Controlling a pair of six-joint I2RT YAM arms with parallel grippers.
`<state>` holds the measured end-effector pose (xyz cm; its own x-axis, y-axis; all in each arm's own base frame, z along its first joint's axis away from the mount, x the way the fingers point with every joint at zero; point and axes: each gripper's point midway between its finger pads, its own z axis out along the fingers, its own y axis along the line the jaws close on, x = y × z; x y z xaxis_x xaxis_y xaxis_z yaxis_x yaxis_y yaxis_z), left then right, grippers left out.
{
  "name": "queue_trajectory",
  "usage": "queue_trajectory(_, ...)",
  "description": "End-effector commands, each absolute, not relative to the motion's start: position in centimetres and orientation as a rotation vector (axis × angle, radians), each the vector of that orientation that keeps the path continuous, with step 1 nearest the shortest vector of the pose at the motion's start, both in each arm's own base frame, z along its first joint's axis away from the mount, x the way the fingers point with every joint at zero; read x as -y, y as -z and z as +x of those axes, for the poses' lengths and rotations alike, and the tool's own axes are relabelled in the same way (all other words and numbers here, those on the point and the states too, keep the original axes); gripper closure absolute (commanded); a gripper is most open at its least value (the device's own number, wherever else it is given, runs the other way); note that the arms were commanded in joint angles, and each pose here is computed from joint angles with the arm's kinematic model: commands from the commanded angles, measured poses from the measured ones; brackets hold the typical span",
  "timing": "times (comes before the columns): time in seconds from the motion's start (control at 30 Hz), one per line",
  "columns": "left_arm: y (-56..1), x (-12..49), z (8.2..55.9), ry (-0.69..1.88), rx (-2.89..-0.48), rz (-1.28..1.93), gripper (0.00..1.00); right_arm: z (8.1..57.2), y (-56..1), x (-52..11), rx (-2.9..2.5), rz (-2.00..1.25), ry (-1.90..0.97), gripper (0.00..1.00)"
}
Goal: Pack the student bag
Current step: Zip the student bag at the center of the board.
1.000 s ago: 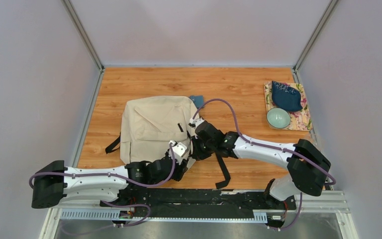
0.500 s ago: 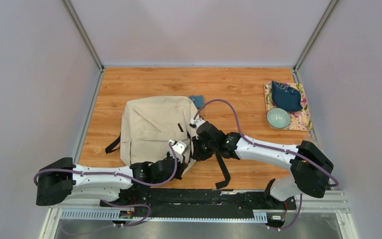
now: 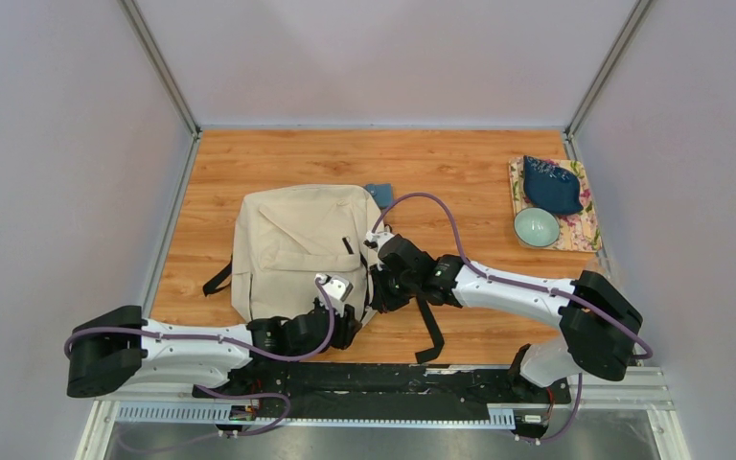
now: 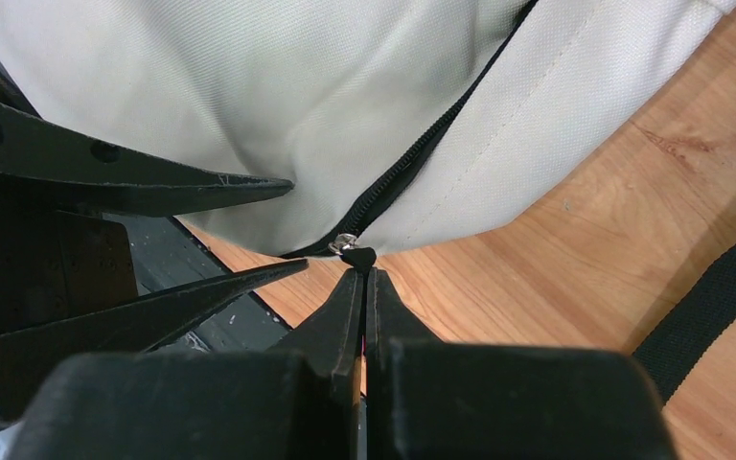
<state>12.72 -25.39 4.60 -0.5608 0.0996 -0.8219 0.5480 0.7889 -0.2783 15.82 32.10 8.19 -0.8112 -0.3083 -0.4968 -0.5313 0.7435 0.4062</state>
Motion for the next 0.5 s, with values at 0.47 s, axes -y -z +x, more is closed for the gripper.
queue_trajectory(0.47, -6.7, 27.8, 13.4, 0.71, -2.04, 0.474, 0.47, 16.3, -10.2, -32.8, -2.475, -0.669, -0.791, 1.0)
